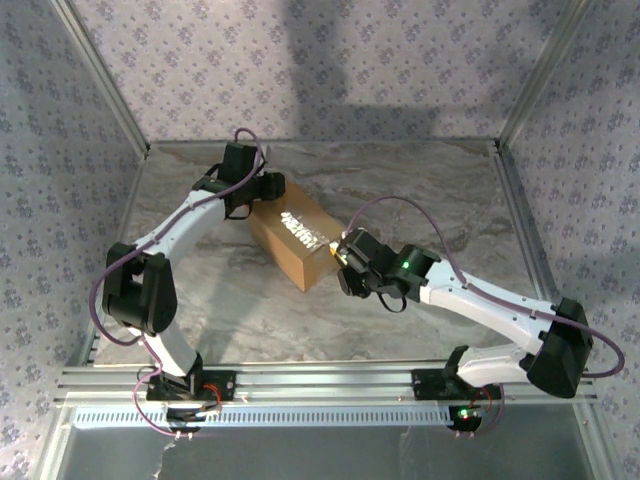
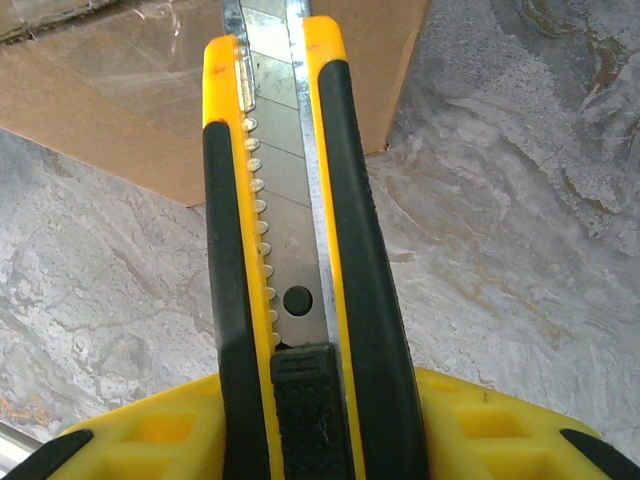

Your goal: Unpack the express box

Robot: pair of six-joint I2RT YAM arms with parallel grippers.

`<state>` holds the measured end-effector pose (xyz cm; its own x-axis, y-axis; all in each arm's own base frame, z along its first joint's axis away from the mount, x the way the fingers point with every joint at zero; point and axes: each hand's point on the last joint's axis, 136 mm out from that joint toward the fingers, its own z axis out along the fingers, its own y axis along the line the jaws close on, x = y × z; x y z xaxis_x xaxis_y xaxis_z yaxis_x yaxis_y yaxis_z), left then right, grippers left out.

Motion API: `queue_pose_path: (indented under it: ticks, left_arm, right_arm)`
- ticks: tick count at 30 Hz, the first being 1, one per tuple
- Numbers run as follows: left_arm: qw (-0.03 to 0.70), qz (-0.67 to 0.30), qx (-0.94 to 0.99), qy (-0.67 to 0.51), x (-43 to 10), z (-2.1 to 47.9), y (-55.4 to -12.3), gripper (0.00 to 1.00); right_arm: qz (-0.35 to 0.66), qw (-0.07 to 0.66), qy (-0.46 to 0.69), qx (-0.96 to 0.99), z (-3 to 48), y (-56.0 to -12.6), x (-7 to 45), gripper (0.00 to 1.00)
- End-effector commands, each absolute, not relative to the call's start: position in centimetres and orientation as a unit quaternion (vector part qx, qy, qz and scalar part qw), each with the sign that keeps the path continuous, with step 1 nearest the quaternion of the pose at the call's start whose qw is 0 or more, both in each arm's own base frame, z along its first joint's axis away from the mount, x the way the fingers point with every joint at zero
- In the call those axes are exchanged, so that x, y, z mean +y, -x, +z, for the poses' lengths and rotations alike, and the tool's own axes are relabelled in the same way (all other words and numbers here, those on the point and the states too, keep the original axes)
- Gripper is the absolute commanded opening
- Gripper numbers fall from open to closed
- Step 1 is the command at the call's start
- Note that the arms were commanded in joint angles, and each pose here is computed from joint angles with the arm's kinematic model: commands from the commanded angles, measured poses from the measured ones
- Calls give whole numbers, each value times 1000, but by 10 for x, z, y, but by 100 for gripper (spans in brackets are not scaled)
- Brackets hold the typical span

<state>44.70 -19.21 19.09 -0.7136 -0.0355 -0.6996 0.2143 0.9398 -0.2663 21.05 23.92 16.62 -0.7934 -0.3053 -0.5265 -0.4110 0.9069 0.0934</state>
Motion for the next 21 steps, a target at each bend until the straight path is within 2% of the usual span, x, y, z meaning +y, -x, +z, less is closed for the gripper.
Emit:
queue_pose_path:
  ticks: [1,11,21]
  left_arm:
    - [288,-187,937,-67,-211,148,-412,51]
    - [311,-161,935,-49,-199,164,-419,51]
    - [341,-135,930,28,-164,194,-438,54]
  right_arm:
    - [119,295,180,931,187,-226,250,0]
    - [101,293,178,934,185,-222,241,0]
    - [96,292,176,935,183,-218,240,0]
